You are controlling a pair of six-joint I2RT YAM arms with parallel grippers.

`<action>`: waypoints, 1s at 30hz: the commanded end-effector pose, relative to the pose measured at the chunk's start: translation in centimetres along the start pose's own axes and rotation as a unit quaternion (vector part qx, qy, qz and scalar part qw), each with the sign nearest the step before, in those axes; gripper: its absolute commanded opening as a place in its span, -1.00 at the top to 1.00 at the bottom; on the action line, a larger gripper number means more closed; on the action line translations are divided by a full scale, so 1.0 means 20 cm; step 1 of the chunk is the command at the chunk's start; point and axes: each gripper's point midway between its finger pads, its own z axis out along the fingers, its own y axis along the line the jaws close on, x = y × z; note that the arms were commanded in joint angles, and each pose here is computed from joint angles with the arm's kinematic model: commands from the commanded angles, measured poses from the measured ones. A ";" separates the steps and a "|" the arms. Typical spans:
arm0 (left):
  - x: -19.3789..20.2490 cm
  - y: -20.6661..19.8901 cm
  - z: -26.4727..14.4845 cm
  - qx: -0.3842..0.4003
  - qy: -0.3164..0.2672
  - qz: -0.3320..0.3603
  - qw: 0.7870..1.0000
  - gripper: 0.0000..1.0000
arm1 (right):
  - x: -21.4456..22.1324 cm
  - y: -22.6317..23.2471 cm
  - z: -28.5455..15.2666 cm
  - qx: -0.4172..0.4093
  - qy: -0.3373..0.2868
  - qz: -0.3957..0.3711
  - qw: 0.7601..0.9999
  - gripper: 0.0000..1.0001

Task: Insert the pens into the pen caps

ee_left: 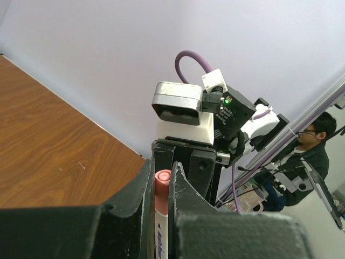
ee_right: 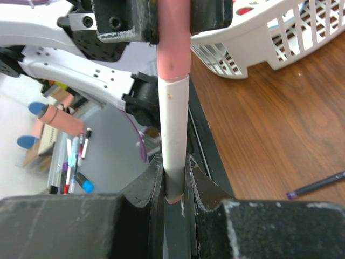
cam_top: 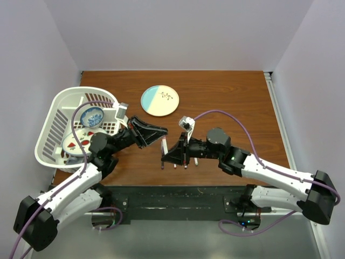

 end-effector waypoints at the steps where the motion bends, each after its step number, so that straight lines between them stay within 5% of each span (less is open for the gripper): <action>1: 0.32 0.02 -0.11 0.005 0.129 -0.045 0.991 1.00 | -0.56 0.17 -0.02 -0.005 -0.155 -0.099 0.983 1.00; 13: 0.44 -0.13 -0.25 0.077 0.166 -0.057 0.981 1.00 | -0.71 0.37 -0.03 -0.082 -0.163 -0.126 0.975 1.00; 18: 0.56 -0.16 -0.35 0.104 0.192 -0.118 0.969 1.00 | -0.77 0.42 -0.06 -0.087 -0.177 -0.158 0.967 1.00; 30: 0.69 0.05 -0.36 0.001 0.230 -0.154 0.961 1.00 | -0.85 0.25 0.00 0.013 -0.158 -0.199 0.967 1.00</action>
